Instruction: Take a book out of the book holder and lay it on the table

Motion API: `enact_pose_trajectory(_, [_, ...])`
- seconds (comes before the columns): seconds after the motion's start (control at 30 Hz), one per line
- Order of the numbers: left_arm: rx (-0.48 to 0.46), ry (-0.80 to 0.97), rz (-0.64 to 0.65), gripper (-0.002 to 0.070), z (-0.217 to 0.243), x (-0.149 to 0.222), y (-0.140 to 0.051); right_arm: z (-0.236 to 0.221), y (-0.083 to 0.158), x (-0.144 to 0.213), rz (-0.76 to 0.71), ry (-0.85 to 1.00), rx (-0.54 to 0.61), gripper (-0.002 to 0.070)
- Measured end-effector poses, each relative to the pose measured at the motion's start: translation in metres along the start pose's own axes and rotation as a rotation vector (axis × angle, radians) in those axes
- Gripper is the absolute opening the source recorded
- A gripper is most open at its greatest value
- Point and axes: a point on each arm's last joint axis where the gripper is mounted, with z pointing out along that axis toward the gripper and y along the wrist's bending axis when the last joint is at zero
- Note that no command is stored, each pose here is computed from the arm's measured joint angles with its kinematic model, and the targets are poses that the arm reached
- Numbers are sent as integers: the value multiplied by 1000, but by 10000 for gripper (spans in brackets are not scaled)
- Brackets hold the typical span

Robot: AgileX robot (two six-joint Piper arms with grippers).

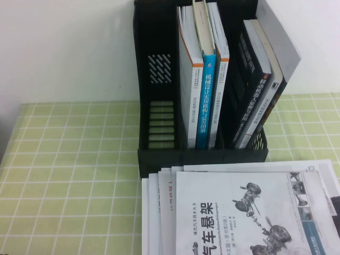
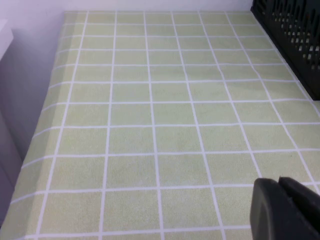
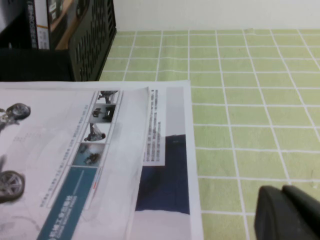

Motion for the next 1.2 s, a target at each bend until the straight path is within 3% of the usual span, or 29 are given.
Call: enact_pose_trajectory(1.2, [-5,-17,21,-3,0,-2,0,0,1,0,19,0,-9,-2])
